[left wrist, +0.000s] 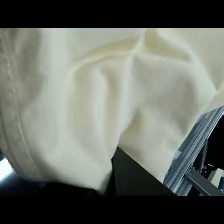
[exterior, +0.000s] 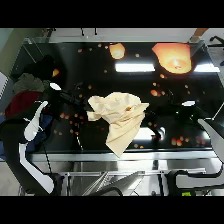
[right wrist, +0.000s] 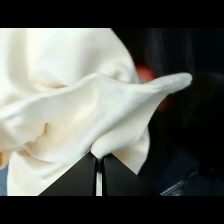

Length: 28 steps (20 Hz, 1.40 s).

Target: Fold the shirts.

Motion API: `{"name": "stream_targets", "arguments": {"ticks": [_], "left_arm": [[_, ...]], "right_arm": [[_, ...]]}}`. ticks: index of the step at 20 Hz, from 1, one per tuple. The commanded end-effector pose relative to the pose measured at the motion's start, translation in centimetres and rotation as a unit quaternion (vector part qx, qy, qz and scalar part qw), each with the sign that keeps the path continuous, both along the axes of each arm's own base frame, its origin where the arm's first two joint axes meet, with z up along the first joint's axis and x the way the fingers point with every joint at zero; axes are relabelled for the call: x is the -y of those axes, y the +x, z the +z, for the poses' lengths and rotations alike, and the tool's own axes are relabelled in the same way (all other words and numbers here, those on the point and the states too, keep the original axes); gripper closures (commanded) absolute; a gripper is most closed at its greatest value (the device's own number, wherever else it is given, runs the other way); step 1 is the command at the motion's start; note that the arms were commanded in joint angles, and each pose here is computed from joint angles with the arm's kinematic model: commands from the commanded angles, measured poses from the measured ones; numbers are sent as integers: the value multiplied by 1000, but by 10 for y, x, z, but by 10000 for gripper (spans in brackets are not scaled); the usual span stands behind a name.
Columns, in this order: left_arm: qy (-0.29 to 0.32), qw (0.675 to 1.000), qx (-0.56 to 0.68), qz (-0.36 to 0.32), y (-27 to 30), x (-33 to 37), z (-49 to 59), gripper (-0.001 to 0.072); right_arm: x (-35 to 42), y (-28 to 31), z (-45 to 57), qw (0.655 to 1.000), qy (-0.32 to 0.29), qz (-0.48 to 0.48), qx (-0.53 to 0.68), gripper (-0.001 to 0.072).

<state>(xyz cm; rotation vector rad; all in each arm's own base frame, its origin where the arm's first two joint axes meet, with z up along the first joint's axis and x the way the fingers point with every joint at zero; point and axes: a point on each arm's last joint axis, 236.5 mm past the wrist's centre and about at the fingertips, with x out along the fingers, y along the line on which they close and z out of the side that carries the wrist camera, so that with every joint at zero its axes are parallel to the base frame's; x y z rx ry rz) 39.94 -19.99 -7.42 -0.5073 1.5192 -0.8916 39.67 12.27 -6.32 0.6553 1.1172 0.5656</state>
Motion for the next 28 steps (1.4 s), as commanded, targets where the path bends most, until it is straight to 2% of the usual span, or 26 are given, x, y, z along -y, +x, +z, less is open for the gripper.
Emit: {"name": "stream_targets", "arguments": {"ticks": [1, 4, 7, 9, 12, 15, 17, 18, 20, 22, 25, 28], "left_arm": [[-12, 999, 41, 4, 4, -8, 46, 687], [-92, 988, 122, 13, -5, -2, 160, 687], [-115, 960, 256, 12, -43, -8, 277, 686], [-102, 925, 366, 7, -84, -15, 352, 686], [-69, 849, 524, 22, -160, -24, 455, 686], [23, 779, 625, 57, -209, -44, 507, 686], [75, 751, 650, 93, -209, -62, 520, 686], [85, 751, 647, 100, -198, -70, 520, 686], [77, 779, 612, 108, -164, -82, 504, 686], [52, 828, 550, 90, -115, -88, 461, 686], [7, 903, 429, 34, -50, -73, 360, 686], [-13, 945, 328, 11, 8, -56, 249, 686]], "right_arm": [[1, 9, 69, 997, 18, 14, 75, 695], [20, 8, 190, 979, 7, 1, 202, 695], [24, -38, 339, 924, -41, -6, 379, 696], [15, -86, 417, 874, -74, -10, 480, 696], [2, -173, 509, 785, -141, -32, 603, 696], [-2, -234, 562, 700, -210, -71, 679, 696], [6, -239, 571, 675, -253, -88, 687, 696], [12, -227, 565, 687, -257, -90, 674, 696], [19, -189, 535, 745, -234, -62, 621, 695], [25, -147, 494, 810, -177, -24, 559, 695], [43, -77, 410, 885, -114, 6, 452, 695], [45, -11, 284, 941, -71, 23, 331, 695]]}}
